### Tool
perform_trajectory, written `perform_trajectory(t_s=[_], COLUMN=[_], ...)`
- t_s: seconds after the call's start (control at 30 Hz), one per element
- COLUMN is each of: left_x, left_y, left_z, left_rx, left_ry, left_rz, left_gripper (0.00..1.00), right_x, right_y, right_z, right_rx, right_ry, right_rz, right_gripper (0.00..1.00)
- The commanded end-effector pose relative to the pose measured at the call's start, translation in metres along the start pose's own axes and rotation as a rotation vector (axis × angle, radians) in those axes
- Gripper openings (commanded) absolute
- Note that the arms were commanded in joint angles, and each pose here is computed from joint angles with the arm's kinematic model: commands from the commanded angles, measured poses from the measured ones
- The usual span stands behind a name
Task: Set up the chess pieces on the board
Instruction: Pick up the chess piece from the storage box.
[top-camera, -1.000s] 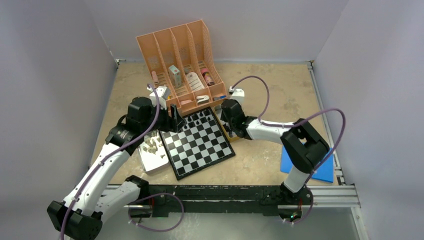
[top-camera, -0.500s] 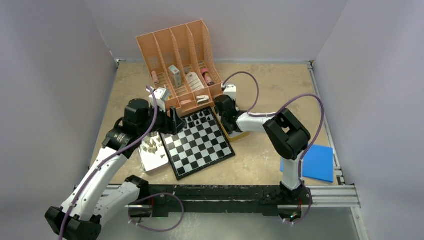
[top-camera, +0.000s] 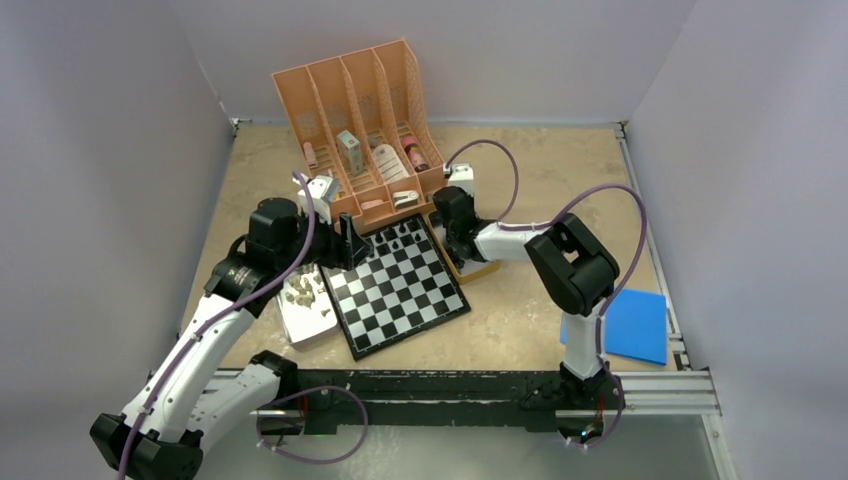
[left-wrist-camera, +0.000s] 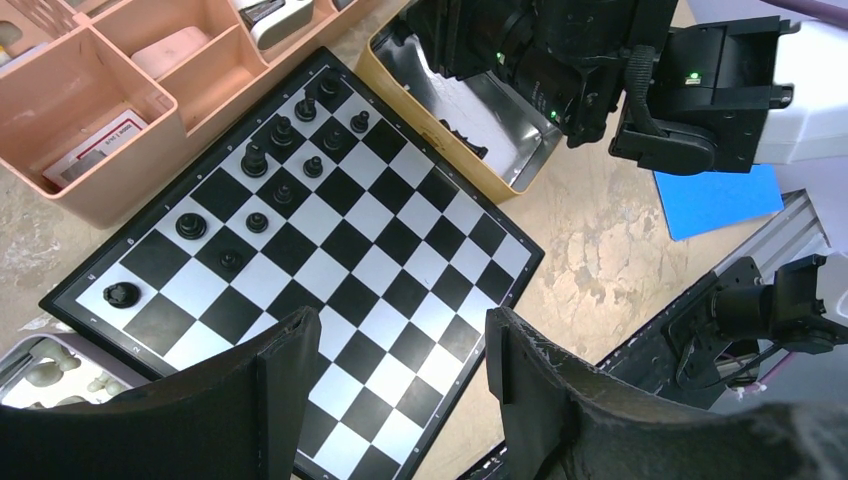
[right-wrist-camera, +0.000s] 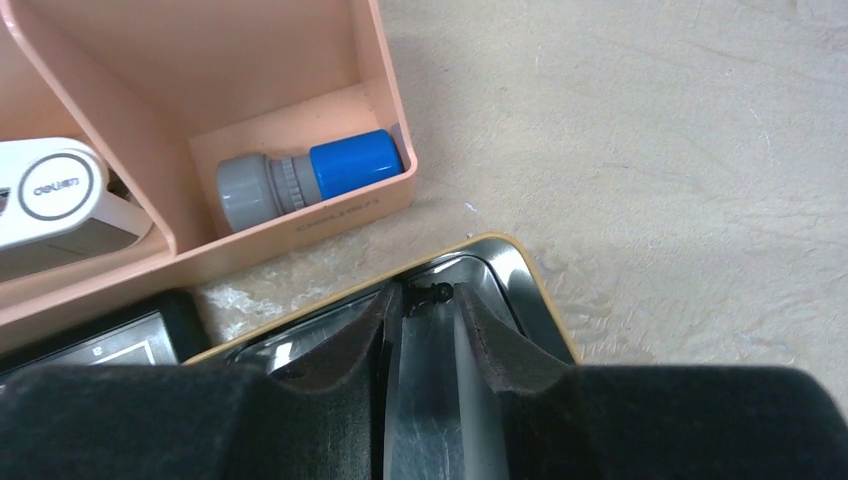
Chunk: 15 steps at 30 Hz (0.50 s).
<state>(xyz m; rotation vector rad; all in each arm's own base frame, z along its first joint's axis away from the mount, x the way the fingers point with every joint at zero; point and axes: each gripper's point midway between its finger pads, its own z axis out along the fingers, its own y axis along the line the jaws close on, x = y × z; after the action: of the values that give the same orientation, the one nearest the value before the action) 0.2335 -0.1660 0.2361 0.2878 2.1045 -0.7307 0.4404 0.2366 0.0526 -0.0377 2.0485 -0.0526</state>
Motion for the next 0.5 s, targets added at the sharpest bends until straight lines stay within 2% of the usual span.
perform_trajectory(t_s=[0.0,0.47], left_x=[-0.0084,-0.0061], left_y=[-0.0008,0.0014], left_z=[0.0000,0.0025], left_rx=[0.000,-0.007], left_ry=[-0.038,-0.027], left_rz=[0.021,0.015], left_gripper=[0.62,0.61], right_x=[-0.0157,-0.0108], right_y=[0.0035,0.0055], right_z=[0.0088,0.0116], right_rx=[-0.005,-0.019], right_ry=[-0.054,-0.040], right_rz=[-0.004,-0.019], right_gripper=[0.28,0.25])
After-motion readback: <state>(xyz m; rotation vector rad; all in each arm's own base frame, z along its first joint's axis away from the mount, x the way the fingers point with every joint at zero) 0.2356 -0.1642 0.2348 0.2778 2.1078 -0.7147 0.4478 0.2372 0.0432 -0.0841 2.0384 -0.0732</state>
